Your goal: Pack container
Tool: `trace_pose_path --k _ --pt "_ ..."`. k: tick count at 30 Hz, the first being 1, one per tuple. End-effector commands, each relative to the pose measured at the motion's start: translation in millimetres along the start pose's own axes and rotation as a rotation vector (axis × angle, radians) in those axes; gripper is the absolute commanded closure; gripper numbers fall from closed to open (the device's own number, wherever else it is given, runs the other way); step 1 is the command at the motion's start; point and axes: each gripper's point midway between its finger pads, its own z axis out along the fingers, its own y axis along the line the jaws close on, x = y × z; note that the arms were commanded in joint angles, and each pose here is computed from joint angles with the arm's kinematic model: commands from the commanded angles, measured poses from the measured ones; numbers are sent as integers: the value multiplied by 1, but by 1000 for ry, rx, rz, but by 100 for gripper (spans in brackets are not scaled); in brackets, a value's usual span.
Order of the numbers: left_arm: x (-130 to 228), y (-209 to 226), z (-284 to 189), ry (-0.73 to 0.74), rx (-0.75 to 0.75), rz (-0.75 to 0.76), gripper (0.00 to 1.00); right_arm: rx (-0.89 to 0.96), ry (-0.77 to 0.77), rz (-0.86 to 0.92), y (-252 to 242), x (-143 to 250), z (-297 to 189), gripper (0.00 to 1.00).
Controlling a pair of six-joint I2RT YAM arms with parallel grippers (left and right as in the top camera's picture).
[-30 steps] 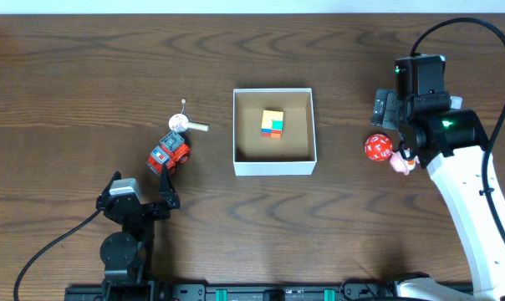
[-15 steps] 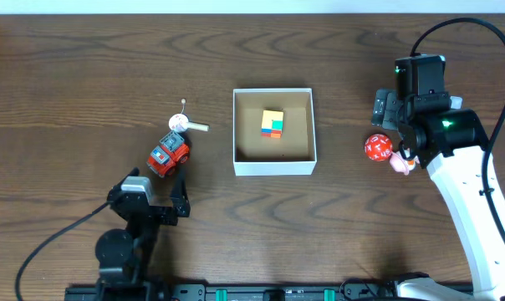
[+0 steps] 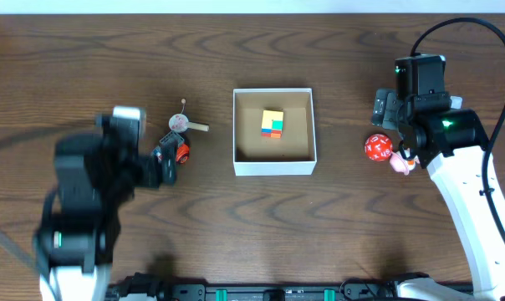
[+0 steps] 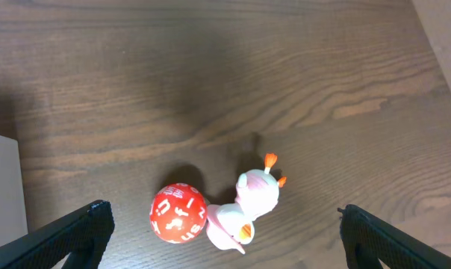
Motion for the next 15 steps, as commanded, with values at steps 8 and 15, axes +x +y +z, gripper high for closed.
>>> trace_pose_path --k 8,15 --pt "27 15 81 254 8 42 2 9 -22 13 -5 -6 -6 1" --pt "55 20 111 381 49 178 2 9 -22 13 -5 -6 -6 1"
